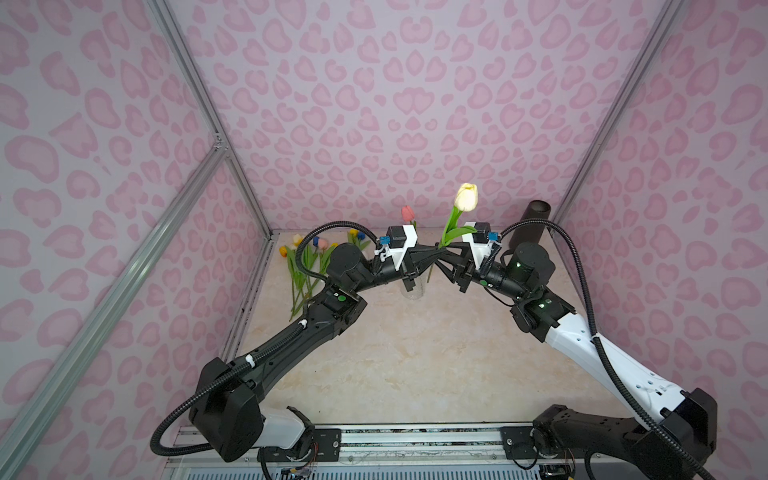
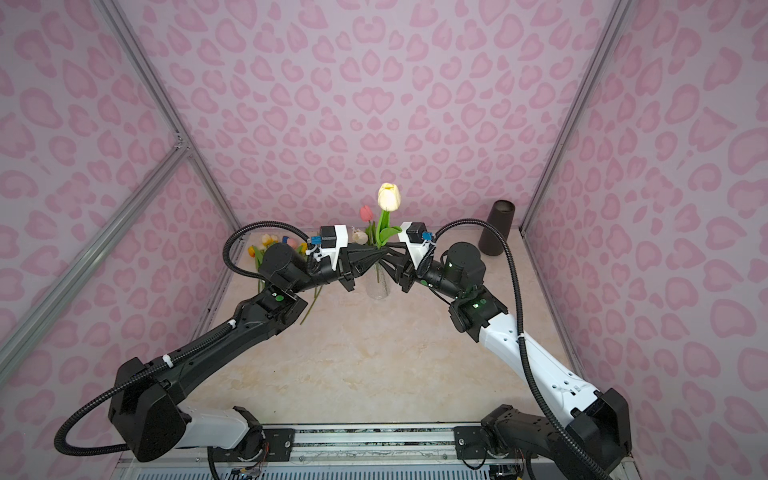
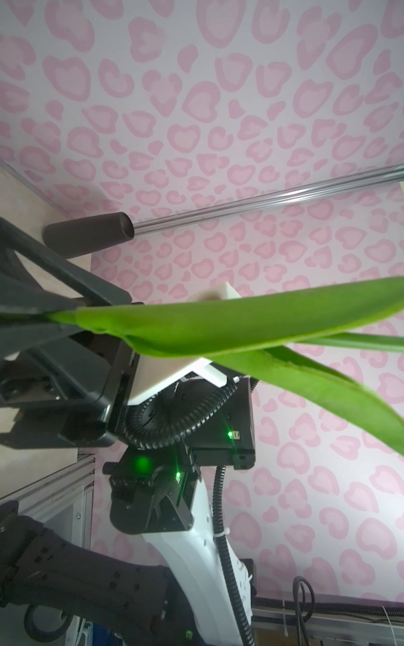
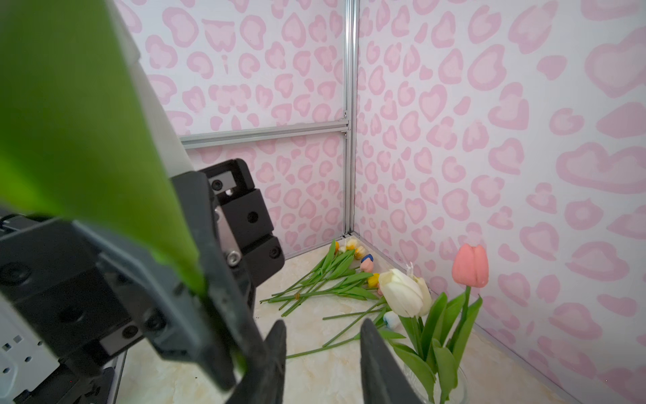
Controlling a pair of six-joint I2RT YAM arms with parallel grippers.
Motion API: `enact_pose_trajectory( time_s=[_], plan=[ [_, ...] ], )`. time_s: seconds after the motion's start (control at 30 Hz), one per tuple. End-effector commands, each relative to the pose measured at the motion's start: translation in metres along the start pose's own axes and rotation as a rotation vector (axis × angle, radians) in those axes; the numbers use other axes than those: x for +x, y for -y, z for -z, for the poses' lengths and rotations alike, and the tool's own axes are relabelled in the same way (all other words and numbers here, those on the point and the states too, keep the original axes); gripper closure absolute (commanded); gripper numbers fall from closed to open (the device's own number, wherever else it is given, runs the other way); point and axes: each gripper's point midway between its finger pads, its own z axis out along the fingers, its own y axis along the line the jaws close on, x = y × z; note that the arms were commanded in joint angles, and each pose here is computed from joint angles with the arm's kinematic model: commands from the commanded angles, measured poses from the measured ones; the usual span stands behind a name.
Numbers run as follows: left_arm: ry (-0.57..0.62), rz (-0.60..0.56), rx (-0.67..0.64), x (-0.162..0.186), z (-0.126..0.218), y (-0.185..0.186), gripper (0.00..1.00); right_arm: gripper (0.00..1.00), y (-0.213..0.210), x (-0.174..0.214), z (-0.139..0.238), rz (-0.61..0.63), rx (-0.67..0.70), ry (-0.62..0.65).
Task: Arrange the flowers into the vase
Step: 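Close the right gripper on the cream tulip stem beside the left gripper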
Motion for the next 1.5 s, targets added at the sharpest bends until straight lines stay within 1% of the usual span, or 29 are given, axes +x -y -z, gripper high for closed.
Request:
enact_pose_trajectory(
  time_s=[0.0,0.07,0.2,0.27,0.3,0.37,0.47,0.5,0.6,0.73,0.93,1.07,1.23,1.3,1.37,1.4,1.43,1.47],
  plan=[
    [0.023,-0.020,-0.024,-0.004,0.001,-0.005,0.97,0.66,-0.010,-0.002,-0.001,0.025,-0.050,-0.006],
    [0.027,-0.016,-0.031,-0.004,0.002,-0.007,0.97,0.77,-0.008,0.000,0.000,0.031,-0.034,0.002],
    [0.029,-0.014,-0.052,-0.003,0.001,-0.011,0.97,0.85,-0.006,0.006,-0.002,0.013,-0.036,-0.018],
    [0.030,-0.015,-0.083,-0.002,0.002,-0.016,0.97,0.85,-0.006,0.008,-0.003,0.004,-0.039,-0.022],
    [0.031,-0.017,-0.096,-0.002,0.003,-0.019,0.97,0.83,-0.007,0.009,-0.003,0.010,-0.045,-0.026],
    [0.034,-0.016,-0.114,-0.002,0.005,-0.022,0.97,0.72,-0.006,0.009,0.000,0.020,-0.028,-0.028],
    [0.031,-0.017,-0.121,-0.001,0.008,-0.024,0.97,0.69,-0.003,0.011,0.007,0.027,-0.010,-0.035],
    [0.032,-0.017,-0.124,-0.001,0.009,-0.024,0.97,0.68,-0.005,0.012,0.009,0.026,-0.024,-0.036],
    [0.032,-0.018,-0.125,0.000,0.009,-0.025,0.97,0.63,-0.022,0.019,0.015,0.034,-0.141,-0.052],
    [0.037,-0.009,-0.123,0.001,0.009,-0.025,0.97,0.59,-0.037,0.023,0.017,0.015,-0.229,-0.068],
    [0.040,-0.006,-0.103,0.000,0.007,-0.023,0.97,0.51,-0.027,0.014,0.005,-0.010,-0.173,-0.013],
    [0.044,-0.004,-0.099,-0.001,0.007,-0.022,0.97,0.54,-0.019,0.013,-0.005,-0.002,-0.128,-0.009],
    [0.041,0.001,-0.096,0.000,0.008,-0.020,0.97,0.77,-0.011,0.008,-0.009,-0.002,-0.089,0.012],
    [0.046,0.000,-0.099,-0.001,0.009,-0.020,0.97,0.77,-0.007,0.007,-0.009,-0.002,-0.062,0.008],
    [0.051,0.000,-0.096,-0.003,0.009,-0.020,0.97,0.70,-0.003,0.008,-0.009,0.003,-0.037,0.003],
    [0.052,-0.001,-0.093,-0.003,0.009,-0.019,0.97,0.69,-0.001,0.008,-0.009,0.004,-0.024,0.003],
    [0.053,-0.001,-0.091,-0.004,0.009,-0.019,0.97,0.71,0.000,0.007,-0.008,0.008,-0.015,0.005],
    [0.054,0.002,-0.088,-0.004,0.008,-0.019,0.97,0.80,0.000,0.006,-0.007,0.012,-0.012,0.012]
  ],
)
